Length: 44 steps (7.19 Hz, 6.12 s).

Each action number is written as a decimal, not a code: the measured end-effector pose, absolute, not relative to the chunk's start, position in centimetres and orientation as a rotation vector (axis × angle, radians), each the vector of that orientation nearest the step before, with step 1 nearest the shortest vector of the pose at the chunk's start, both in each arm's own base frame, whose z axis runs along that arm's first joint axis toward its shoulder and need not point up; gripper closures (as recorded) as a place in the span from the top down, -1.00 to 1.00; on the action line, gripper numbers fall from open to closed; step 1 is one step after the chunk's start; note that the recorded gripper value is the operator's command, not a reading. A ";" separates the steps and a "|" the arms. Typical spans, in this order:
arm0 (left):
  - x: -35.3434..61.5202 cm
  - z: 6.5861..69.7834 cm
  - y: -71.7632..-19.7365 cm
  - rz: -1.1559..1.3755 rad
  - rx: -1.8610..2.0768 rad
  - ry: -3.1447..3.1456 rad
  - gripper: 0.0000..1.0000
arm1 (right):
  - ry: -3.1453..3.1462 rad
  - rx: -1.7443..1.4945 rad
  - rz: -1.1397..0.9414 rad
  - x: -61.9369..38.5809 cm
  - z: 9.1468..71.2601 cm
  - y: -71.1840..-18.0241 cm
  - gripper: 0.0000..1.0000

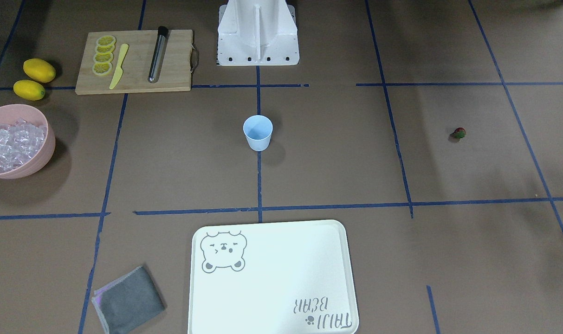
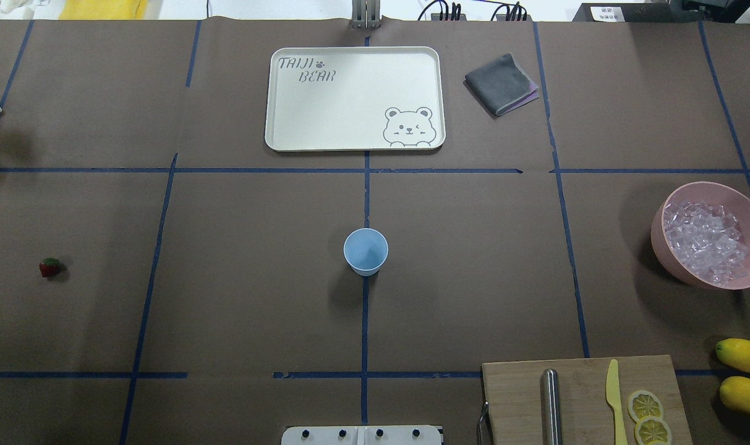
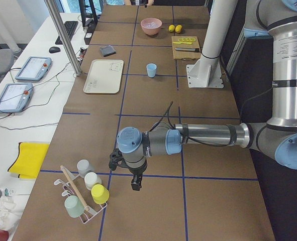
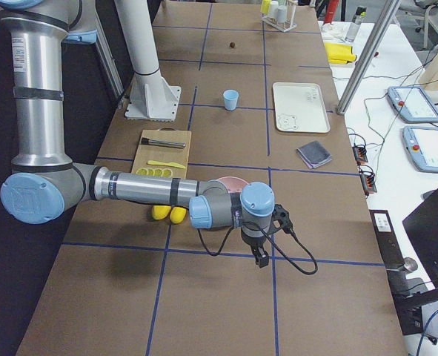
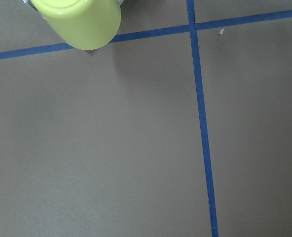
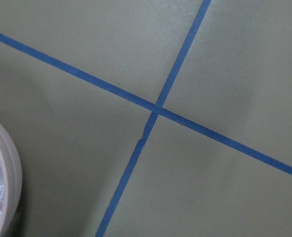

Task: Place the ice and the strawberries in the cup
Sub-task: 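Move the right gripper over the pink bowl of ice cubes, then lower the right gripper into the bowl and grasp an ice cube, then lift the ice cube and carry it over the light-blue cup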

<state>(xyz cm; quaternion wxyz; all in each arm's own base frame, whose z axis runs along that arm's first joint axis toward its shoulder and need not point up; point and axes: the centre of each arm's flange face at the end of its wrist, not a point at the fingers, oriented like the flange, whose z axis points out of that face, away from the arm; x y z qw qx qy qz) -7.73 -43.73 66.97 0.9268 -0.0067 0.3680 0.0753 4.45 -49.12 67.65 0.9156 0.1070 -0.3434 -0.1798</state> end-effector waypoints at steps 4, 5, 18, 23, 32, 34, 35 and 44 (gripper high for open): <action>-7.7 67.0 -43.7 0.155 -0.014 0.756 1.00 | -0.703 0.218 -0.370 4.5 67.7 -49.0 1.00; -7.7 67.0 -43.7 0.154 -0.015 0.756 1.00 | -0.704 0.208 -0.364 4.6 68.3 -48.6 1.00; -7.6 67.3 -43.5 0.152 -0.020 0.757 1.00 | -0.793 0.179 -0.183 -7.5 56.7 -44.4 0.99; -7.6 67.3 -43.4 0.151 -0.022 0.757 1.00 | -0.790 0.173 -0.114 -12.8 56.9 -44.4 0.89; -7.5 67.3 -43.5 0.155 -0.022 0.757 1.00 | -0.786 0.156 -0.141 -14.9 58.7 -44.9 -0.68; -7.5 67.3 -43.5 0.155 -0.021 0.757 1.00 | -0.787 0.149 -0.140 -14.9 58.9 -44.9 -0.79; -7.5 67.3 -43.5 0.155 -0.021 0.757 1.00 | -0.788 0.149 -0.139 -14.8 58.8 -44.9 -0.83; -7.5 67.4 -43.4 0.154 -0.025 0.757 1.00 | -0.817 0.180 -0.049 -9.2 45.7 -46.4 -0.95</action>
